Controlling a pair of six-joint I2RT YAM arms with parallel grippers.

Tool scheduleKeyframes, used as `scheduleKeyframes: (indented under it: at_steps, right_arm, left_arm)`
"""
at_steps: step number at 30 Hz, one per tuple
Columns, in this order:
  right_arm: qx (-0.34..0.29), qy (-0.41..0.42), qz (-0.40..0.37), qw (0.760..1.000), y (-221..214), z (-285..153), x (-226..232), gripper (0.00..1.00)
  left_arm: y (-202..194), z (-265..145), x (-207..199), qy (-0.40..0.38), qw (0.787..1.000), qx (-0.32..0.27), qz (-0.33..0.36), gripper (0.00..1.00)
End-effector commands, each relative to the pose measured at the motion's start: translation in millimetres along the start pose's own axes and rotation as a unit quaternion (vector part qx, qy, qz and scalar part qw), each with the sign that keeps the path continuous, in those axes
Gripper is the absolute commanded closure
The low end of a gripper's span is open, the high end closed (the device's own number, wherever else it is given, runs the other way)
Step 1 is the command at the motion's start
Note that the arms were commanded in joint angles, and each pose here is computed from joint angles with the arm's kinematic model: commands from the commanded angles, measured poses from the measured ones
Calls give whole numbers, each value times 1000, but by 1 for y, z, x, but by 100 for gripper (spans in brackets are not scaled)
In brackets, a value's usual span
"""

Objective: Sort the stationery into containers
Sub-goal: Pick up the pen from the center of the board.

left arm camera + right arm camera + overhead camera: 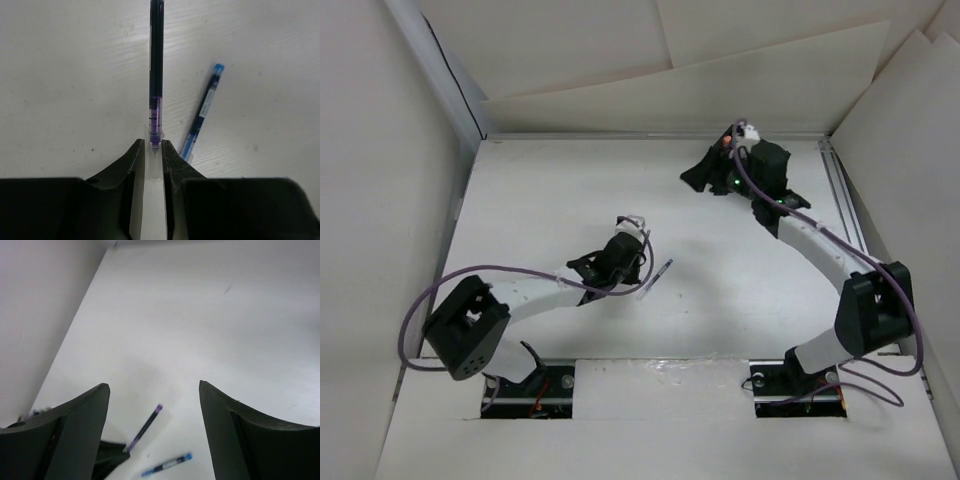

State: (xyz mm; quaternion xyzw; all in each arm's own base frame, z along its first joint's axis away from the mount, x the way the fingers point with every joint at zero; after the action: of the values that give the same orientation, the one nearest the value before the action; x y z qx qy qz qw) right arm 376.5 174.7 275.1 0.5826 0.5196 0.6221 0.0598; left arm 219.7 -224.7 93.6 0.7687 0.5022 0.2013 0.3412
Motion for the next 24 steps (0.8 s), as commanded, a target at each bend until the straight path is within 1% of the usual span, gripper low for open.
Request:
scheduleKeyframes:
  at_steps: [1,2,3,5,8,10,13,14,17,18,20,21,23,24]
  right_arm:
    - [93,85,2,992,-50,13,24,21]
    - [118,105,-1,987,-65,15,35,19]
    - [132,113,0,985,-77,19,35,15]
    - [161,126,5,979,-99,22,46,13]
    - [179,123,11,976,-119,27,50,13]
    - [189,133,12,973,-132,28,57,13]
    - [197,141,8,970,-140,29,63,17]
    - [194,144,11,970,-139,30,64,27]
    - [187,151,8,971,-136,33,67,37]
    - [187,151,8,971,-136,33,67,43]
    - [179,143,12,973,-136,37,65,51]
    - [179,143,12,973,-136,37,65,60]
    - [176,141,13,974,-134,39,60,68]
    - [179,137,18,974,-137,41,58,78]
  left_arm:
    - [41,-27,-6,-27,996,-79,-29,100]
    - [49,-35,-6,-34,994,-102,-36,100]
    - [49,-38,-8,-45,992,-108,-37,100]
    - [55,-45,-9,-56,990,-126,-42,99]
    - [61,-55,-8,-64,986,-146,-52,99]
    - [63,-57,-9,-70,985,-148,-52,98]
    - [62,-58,-12,-82,985,-145,-50,98]
    - [62,-58,-12,-82,985,-145,-50,98]
    - [65,-61,-13,-89,983,-152,-52,98]
    - [65,-61,-13,-89,983,-152,-52,98]
    - [65,-61,-13,-89,983,-152,-52,98]
    - [64,-61,-14,-93,983,-151,-51,98]
    - [64,-61,-14,-93,983,-151,-51,98]
    - [64,-61,-14,-93,983,-151,-51,98]
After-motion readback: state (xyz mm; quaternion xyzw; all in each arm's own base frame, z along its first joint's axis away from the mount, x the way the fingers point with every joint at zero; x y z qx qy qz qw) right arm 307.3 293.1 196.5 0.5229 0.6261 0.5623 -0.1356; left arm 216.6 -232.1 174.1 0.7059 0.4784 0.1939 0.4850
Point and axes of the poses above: each gripper's point midway between its finger pads, its own z axis out along the fingers, its own x axis along the line the jaws close on, y = z × x, the point moved 6 cm from there along -z, back along the fingers, and after that the axes turned 10 degrees about z, right-handed, at the moved point
